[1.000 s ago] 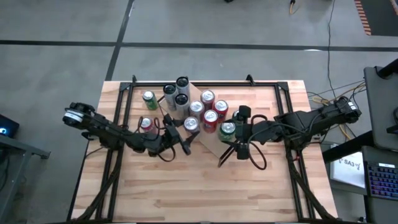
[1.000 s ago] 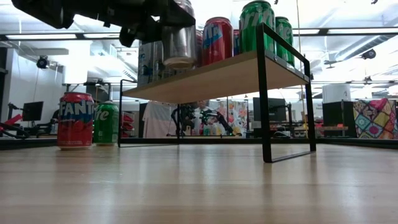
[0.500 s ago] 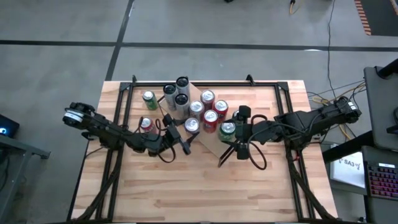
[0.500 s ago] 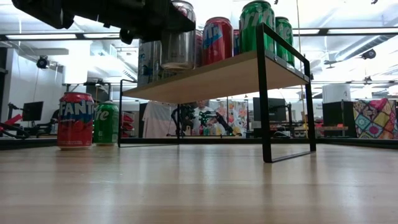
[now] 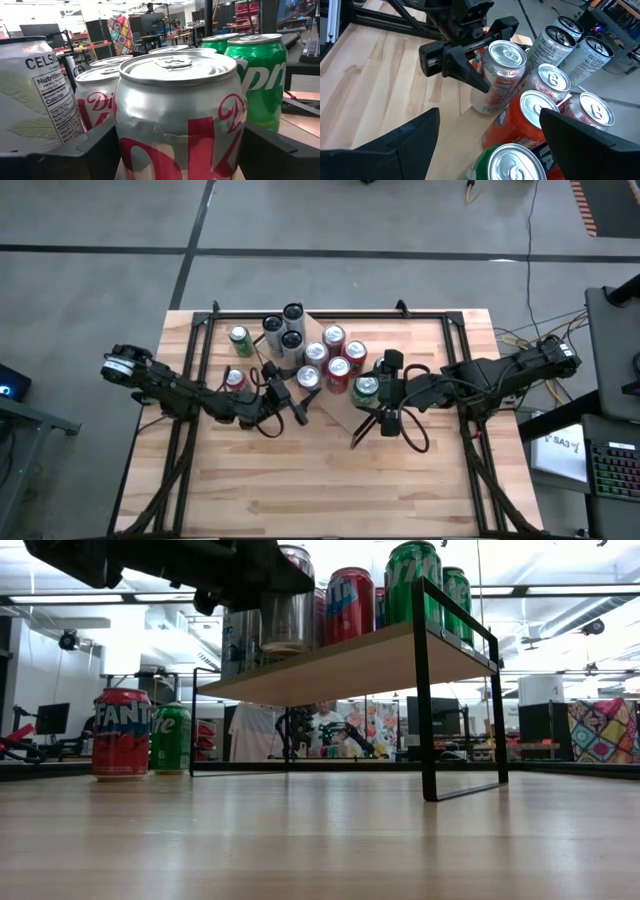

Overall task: Place canned beverage on shelf
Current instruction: Put the silver soda can on the shelf aligned with the other silver soda can

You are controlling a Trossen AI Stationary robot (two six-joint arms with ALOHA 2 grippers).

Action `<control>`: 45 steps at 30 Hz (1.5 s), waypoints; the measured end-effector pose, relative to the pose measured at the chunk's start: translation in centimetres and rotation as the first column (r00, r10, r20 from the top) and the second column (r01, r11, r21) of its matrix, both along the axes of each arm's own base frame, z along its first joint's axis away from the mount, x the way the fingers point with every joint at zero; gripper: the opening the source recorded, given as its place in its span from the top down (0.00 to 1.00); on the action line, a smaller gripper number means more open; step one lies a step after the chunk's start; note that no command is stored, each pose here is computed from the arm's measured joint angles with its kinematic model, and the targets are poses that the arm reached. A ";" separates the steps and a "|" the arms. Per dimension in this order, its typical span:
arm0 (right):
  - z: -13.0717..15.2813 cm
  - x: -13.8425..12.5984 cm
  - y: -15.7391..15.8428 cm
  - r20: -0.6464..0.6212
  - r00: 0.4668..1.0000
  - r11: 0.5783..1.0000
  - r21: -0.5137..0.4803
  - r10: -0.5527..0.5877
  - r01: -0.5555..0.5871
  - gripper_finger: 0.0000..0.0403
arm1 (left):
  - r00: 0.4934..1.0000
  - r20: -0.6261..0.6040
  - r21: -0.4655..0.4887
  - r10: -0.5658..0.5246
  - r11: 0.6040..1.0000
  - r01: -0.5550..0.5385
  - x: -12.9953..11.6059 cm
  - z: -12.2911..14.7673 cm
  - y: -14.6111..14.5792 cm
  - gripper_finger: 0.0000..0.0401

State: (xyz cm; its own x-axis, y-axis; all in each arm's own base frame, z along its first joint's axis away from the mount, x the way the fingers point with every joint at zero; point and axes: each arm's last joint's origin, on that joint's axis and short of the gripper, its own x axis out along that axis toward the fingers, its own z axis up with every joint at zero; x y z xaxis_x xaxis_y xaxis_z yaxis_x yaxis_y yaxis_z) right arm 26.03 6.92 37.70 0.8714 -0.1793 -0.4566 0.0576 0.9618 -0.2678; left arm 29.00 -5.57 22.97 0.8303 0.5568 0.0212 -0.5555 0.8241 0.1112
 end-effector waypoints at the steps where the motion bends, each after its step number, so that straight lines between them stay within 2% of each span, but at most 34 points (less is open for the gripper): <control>1: 0.0 0.0 0.0 0.001 1.000 1.000 0.004 -0.002 0.002 0.18 | 1.000 0.003 -0.005 0.000 1.000 0.000 0.0 0.0 0.0 0.24; 8: 0.0 0.0 0.0 0.001 1.000 1.000 0.006 -0.003 0.003 0.18 | 1.000 0.017 -0.019 0.001 1.000 -0.001 0.0 0.1 0.0 0.18; 29: 0.0 0.0 0.0 0.002 1.000 1.000 0.011 -0.004 0.004 0.18 | 1.000 0.022 -0.033 0.013 0.999 -0.013 0.1 0.1 0.4 0.20; 45: 0.0 0.0 0.0 0.001 1.000 1.000 0.011 -0.003 0.003 0.18 | 1.000 -0.004 0.027 0.019 0.999 -0.019 0.5 0.8 0.3 0.20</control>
State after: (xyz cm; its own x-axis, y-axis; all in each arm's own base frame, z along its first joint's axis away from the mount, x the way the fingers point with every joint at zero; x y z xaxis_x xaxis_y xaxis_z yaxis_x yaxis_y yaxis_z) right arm 26.03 6.94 37.69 0.8713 -0.1767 -0.4577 0.0607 0.9646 -0.2568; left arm 29.48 -5.22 23.79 0.8195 0.5721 0.0325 -0.5707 0.8098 0.1358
